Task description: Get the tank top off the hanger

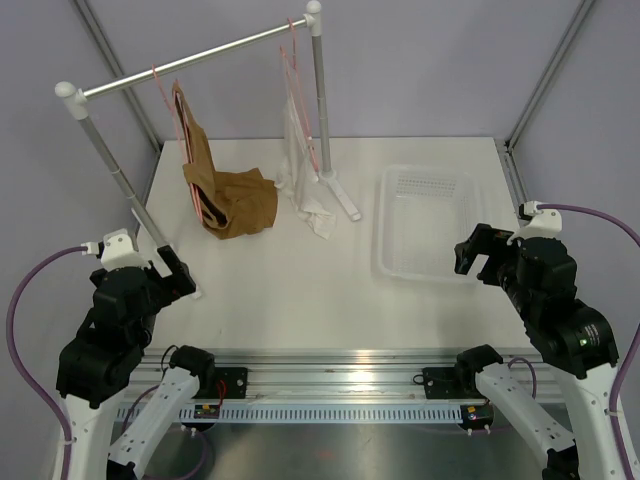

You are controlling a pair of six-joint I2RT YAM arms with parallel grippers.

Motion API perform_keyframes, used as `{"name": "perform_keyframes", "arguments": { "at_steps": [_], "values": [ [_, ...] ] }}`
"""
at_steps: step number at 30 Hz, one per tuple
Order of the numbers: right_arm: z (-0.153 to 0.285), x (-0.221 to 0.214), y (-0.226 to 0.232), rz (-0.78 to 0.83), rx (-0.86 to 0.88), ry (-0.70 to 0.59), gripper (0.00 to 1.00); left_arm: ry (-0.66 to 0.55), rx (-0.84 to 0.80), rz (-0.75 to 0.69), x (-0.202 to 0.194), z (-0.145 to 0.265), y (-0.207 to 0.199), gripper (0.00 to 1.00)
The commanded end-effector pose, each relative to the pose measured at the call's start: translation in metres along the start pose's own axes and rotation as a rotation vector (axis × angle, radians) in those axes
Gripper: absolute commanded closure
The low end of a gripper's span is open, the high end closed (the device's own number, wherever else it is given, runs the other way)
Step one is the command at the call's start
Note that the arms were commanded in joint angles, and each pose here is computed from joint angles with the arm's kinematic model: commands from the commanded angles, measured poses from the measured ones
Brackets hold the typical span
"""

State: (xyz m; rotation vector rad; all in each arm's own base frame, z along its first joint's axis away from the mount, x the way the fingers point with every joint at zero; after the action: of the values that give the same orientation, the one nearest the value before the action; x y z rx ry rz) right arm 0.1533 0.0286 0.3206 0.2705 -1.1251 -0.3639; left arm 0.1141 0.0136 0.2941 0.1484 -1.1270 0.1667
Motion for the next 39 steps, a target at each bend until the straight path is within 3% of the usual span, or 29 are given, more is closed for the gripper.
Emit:
{"name": "perform_keyframes", "arguments": {
  "at_steps": [1,6,11,20,27,28,34,39],
  "values": [
    [0.007,0.01,0.006,-0.018,0.039,-0.036,0.01,-0.04,0.01,0.022,0.012,0.006,0.003,0.01],
    [0.005,0.008,0.01,-0.016,0.058,-0.024,0.01,-0.036,0.004,0.029,0.026,0.02,0.006,0.01],
    [0.004,0.001,0.029,-0.048,0.202,-0.002,0.01,-0.073,0.003,0.041,0.063,0.029,0.004,0.01],
    [-0.006,-0.016,0.054,-0.097,0.343,0.119,0.0,-0.254,-0.126,0.09,0.163,0.036,-0.025,0.01],
    [0.002,-0.021,0.056,-0.101,0.378,0.144,0.01,-0.176,-0.102,-0.014,0.219,-0.017,-0.061,0.01],
    [0.003,-0.021,0.055,-0.102,0.376,0.139,0.0,-0.117,-0.064,-0.047,0.219,-0.045,-0.071,0.01],
    [0.018,-0.026,0.053,-0.073,0.416,0.159,0.0,-0.068,0.039,-0.084,0.239,-0.09,-0.073,0.01],
    [0.019,-0.032,0.048,-0.046,0.408,0.172,0.01,0.005,0.048,-0.079,0.229,-0.131,-0.073,0.21]
  ]
}}
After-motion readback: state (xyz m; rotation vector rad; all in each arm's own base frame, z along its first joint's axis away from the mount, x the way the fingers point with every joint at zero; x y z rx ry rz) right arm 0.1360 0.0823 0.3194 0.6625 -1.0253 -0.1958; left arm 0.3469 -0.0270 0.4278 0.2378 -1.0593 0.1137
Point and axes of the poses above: each gripper's point midway between its finger pads, its own z axis back along the fingers, its own y axis along the line the jaws close on, x = y × z, the point moved 4 cm from there along z, back along the fingers, and after that the axes turned 12 degrees about -z, right-handed, at the moved point
